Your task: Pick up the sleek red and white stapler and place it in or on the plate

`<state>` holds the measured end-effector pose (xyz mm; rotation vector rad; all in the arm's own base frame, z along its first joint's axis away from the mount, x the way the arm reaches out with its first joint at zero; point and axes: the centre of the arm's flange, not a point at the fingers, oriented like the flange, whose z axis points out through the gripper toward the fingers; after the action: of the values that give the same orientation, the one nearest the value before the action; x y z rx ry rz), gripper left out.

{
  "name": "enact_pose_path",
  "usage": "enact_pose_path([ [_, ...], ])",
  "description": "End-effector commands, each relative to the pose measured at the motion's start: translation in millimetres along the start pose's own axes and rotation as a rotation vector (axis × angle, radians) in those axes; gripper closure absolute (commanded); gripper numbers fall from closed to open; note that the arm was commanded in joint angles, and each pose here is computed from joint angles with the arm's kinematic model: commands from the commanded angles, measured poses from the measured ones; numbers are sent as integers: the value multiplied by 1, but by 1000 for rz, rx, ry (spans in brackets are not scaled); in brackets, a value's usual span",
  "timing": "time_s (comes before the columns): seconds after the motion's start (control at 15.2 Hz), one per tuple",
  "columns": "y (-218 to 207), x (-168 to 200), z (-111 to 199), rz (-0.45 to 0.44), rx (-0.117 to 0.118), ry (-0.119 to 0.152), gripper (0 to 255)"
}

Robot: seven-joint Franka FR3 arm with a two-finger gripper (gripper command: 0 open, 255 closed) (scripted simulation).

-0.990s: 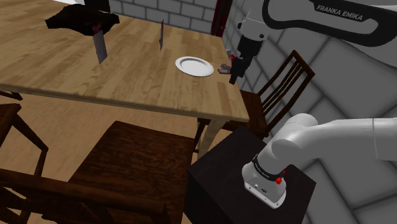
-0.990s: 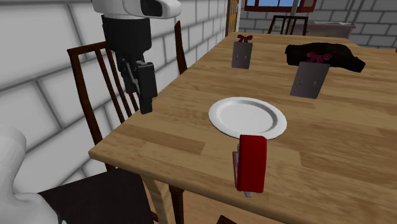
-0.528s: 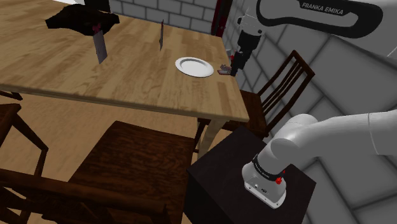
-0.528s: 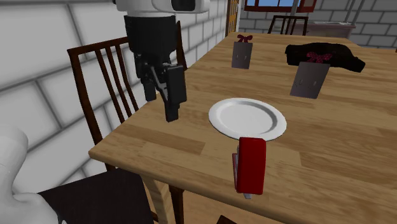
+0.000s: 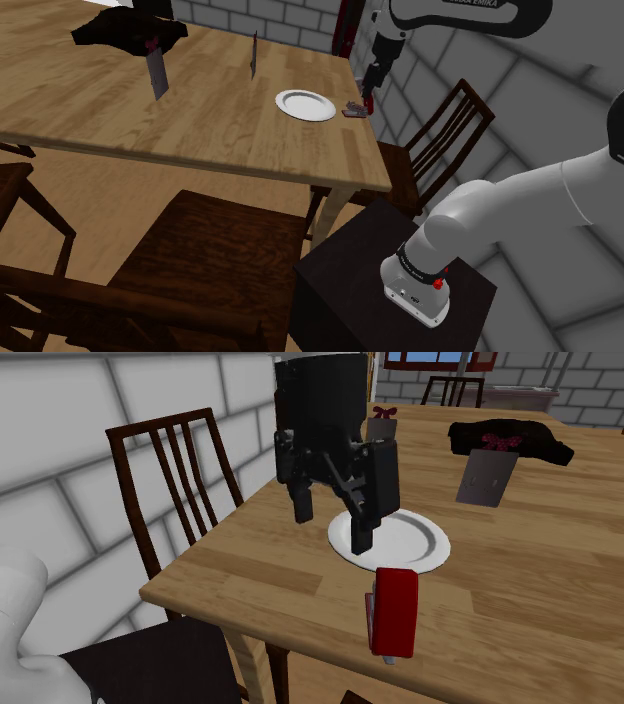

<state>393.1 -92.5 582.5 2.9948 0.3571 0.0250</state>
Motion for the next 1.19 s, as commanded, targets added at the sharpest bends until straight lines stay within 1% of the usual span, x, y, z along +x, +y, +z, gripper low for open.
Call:
enact_pose_path([
  [0.0,20,10,0,-7,-30,6,0],
  [0.2,49,25,-5,-18,-72,17,0],
  [0.26,51,26,-5,-18,-74,17,0],
  [0.73,54,27,35,-18,-74,17,0],
  [1.12,54,27,35,-18,-74,17,0],
])
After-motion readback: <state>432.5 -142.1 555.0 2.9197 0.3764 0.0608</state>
